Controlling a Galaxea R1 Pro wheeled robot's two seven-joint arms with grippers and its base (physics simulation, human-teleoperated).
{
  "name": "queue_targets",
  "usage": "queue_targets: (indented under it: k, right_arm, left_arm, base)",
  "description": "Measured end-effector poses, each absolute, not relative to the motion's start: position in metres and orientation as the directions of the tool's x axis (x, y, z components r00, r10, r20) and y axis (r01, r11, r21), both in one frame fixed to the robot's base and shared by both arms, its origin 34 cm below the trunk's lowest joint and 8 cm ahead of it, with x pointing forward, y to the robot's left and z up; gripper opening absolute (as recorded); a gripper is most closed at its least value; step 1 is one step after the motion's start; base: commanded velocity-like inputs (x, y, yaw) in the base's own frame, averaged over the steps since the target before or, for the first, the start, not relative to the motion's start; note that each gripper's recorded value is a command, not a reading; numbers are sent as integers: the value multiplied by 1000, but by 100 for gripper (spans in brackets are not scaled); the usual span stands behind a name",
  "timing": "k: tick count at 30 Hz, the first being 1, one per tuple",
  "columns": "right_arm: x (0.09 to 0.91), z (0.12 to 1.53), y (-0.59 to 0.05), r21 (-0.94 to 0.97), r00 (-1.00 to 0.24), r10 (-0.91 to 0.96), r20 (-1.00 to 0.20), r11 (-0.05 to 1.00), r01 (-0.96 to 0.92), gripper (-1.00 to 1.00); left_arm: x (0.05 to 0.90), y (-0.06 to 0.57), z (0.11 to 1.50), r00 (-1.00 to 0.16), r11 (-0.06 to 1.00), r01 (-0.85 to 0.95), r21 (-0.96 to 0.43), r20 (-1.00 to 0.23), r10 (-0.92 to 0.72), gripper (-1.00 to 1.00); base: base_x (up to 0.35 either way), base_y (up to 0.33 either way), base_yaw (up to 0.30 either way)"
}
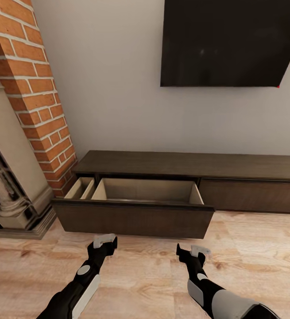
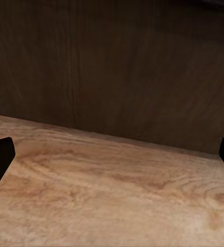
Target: Place each of the two pumpkins and all three candles from the living room inside a cabinet in the living room (use any cabinet), then make sure every cabinet is closed, and position the cauldron so it is next to a table in the living room.
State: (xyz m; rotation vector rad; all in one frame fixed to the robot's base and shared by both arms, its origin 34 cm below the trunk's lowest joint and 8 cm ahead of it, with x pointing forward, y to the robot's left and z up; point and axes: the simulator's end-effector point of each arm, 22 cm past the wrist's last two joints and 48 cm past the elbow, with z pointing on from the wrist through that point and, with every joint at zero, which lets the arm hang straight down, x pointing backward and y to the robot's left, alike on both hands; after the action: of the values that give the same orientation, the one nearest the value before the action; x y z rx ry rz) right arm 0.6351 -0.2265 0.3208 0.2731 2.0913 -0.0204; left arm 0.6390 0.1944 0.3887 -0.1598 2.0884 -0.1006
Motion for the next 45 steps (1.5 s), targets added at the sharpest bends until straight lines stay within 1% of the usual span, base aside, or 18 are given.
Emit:
queue_targets:
  k: [3, 9, 19, 27, 31, 34, 45]
  right_arm:
    - [650, 334, -223, 107, -460, 185, -869, 976, 191, 100]
    - [669, 353, -216, 125, -415, 186, -891, 977, 170, 100]
    - [673, 361, -213, 133, -409, 189, -893, 978, 162, 100]
    - [673, 367, -211, 132, -421, 185, -888, 980, 152, 100]
    - [667, 354, -202, 136, -482, 178, -858, 983, 120, 100]
    - [665, 350, -200, 136, -502, 175, -847, 984, 115, 100]
    - [665, 354, -199, 136, -517, 175, -838, 984, 113, 100]
  left_arm:
    - [644, 194, 393, -485, 989, -68, -133, -862, -149, 100]
    - [624, 185, 370, -529, 990, -65, -127, -837, -142, 100]
    - [617, 190, 360, -556, 992, -68, -109, -822, -128, 100]
    - [619, 188, 370, -556, 992, -64, -108, -822, -125, 100]
    - [619, 188, 370, -555, 992, -63, -106, -822, -123, 100]
    - [619, 189, 369, -556, 992, -64, -105, -822, -123, 100]
    - [621, 190, 377, -554, 993, -64, -104, -824, -122, 100]
  base:
    - [0, 0, 0]
    - [0, 0, 0]
    - [0, 0, 0]
    - [0, 0, 0]
    - [0, 0, 0]
    - [0, 0, 0]
    - [0, 0, 0]
